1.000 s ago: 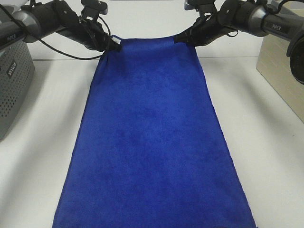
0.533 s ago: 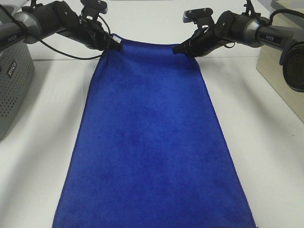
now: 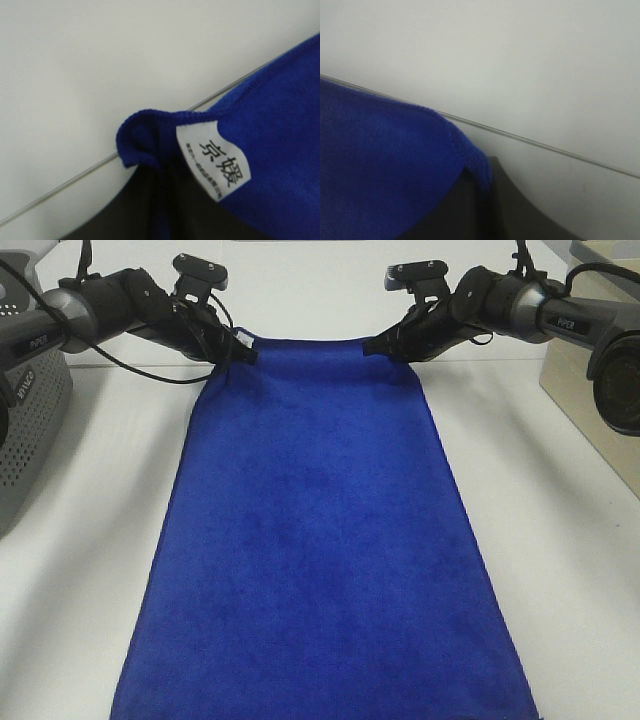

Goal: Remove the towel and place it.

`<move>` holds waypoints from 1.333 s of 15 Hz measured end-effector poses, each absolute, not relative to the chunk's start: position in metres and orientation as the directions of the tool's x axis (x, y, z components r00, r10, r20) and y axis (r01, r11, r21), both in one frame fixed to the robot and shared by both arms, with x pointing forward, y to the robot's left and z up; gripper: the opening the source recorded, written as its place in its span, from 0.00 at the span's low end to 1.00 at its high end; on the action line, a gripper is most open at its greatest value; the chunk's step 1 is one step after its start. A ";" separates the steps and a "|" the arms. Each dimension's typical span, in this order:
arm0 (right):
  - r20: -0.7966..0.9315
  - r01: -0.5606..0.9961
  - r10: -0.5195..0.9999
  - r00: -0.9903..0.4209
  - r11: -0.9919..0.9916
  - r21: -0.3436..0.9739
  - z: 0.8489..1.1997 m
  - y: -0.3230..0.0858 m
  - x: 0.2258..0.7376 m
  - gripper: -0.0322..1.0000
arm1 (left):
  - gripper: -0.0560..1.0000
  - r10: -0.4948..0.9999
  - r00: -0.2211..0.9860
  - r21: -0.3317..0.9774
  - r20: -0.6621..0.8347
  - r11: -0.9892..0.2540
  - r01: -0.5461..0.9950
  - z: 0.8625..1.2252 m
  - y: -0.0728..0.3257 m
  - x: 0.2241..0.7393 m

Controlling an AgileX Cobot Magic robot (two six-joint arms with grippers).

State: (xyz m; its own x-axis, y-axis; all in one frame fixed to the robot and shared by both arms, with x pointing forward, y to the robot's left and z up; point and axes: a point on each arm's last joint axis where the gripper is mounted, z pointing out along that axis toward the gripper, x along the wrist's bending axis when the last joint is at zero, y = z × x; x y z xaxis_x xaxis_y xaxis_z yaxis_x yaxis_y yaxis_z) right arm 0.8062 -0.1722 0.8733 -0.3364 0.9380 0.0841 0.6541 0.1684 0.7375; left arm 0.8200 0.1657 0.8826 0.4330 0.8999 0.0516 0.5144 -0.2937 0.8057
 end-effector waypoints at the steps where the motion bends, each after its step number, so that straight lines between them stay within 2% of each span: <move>1: 0.085 0.653 0.938 -0.336 0.167 0.739 0.873 -0.172 0.806 0.10 | 0.19 0.901 0.430 0.809 0.055 -0.293 0.510 0.883 0.166 0.820; 2: 0.092 0.654 0.938 -0.333 0.160 0.739 0.874 -0.172 0.806 0.17 | 0.27 0.902 0.427 0.814 0.057 -0.290 0.504 0.884 0.166 0.821; 5: 0.120 0.668 0.937 -0.329 0.141 0.731 0.873 -0.171 0.805 0.54 | 0.52 0.904 0.423 0.817 0.059 -0.287 0.499 0.884 0.166 0.821; 6: 0.122 0.680 0.934 -0.335 0.151 0.718 0.872 -0.170 0.804 0.62 | 0.58 0.906 0.419 0.818 0.053 -0.280 0.503 0.884 0.166 0.821; 9: 0.120 0.702 0.929 -0.351 0.176 0.690 0.871 -0.170 0.801 0.68 | 0.70 0.918 0.396 0.819 0.016 -0.239 0.521 0.884 0.166 0.821; 11: 0.115 0.705 0.925 -0.362 0.190 0.683 0.878 -0.170 0.799 0.69 | 0.73 0.918 0.396 0.810 0.001 -0.233 0.538 0.886 0.166 0.820; 12: 0.113 0.697 0.918 -0.380 0.204 0.688 0.905 -0.170 0.796 0.69 | 0.74 0.907 0.422 0.783 -0.004 -0.259 0.566 0.898 0.165 0.815; 16: 0.190 0.777 0.889 -0.418 0.241 0.581 0.963 -0.168 0.770 0.70 | 0.74 0.895 0.442 0.628 -0.065 -0.308 0.715 0.949 0.168 0.789; 18: 0.228 0.833 0.891 -0.394 0.241 0.498 0.992 -0.170 0.753 0.78 | 0.77 0.907 0.413 0.508 -0.084 -0.318 0.801 0.975 0.174 0.771; 20: 0.226 0.863 0.899 -0.376 0.251 0.439 1.023 -0.175 0.735 0.82 | 0.82 0.926 0.366 0.442 -0.092 -0.292 0.848 0.999 0.180 0.757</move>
